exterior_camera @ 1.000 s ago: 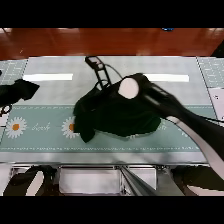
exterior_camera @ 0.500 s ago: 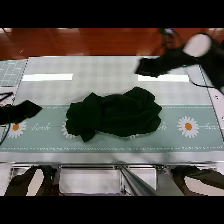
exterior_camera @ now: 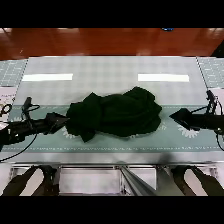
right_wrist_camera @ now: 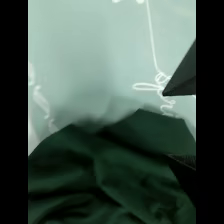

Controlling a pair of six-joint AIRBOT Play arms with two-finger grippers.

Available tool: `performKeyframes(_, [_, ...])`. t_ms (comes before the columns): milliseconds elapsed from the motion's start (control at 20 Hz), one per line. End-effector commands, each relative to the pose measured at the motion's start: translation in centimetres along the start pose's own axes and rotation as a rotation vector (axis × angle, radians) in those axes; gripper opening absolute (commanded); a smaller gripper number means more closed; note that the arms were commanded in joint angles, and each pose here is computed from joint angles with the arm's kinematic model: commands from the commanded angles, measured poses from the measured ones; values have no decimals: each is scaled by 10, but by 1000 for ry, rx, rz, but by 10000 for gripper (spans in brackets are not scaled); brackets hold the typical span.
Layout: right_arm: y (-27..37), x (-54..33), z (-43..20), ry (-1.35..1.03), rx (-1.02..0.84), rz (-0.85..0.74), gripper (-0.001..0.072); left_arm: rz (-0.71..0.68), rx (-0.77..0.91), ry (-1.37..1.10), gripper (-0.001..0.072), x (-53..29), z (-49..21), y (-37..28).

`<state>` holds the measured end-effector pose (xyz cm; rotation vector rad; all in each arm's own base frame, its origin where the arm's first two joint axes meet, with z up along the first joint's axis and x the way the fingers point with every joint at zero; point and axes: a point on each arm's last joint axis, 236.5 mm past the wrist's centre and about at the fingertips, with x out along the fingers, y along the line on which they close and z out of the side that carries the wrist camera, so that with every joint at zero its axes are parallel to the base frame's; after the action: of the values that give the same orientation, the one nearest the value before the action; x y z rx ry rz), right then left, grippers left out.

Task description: Fold the shirts.

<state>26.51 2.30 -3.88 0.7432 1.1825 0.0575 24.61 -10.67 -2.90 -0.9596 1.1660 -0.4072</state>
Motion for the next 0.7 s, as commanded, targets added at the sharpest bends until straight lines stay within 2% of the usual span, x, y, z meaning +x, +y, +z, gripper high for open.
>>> performKeyframes(0, [-9,5,-12,-6,28,18,413,-73,-35,104,505,23,-18,-5])
performKeyframes(150, [-9,5,-13,-2,27,18,412,-29,-34,96,505,36,-16,4])
performKeyframes(450, [-9,6,-18,19,21,16,412,-36,-11,-57,491,53,17,-7])
performKeyframes(500, [-9,6,-18,19,21,16,412,-40,-11,-51,456,57,15,-9])
performKeyframes(550, [-10,6,-18,20,19,13,412,-43,-10,-42,380,59,13,-11])
performKeyframes(650, [-14,6,-19,25,21,-6,412,-65,10,-28,363,58,17,-21])
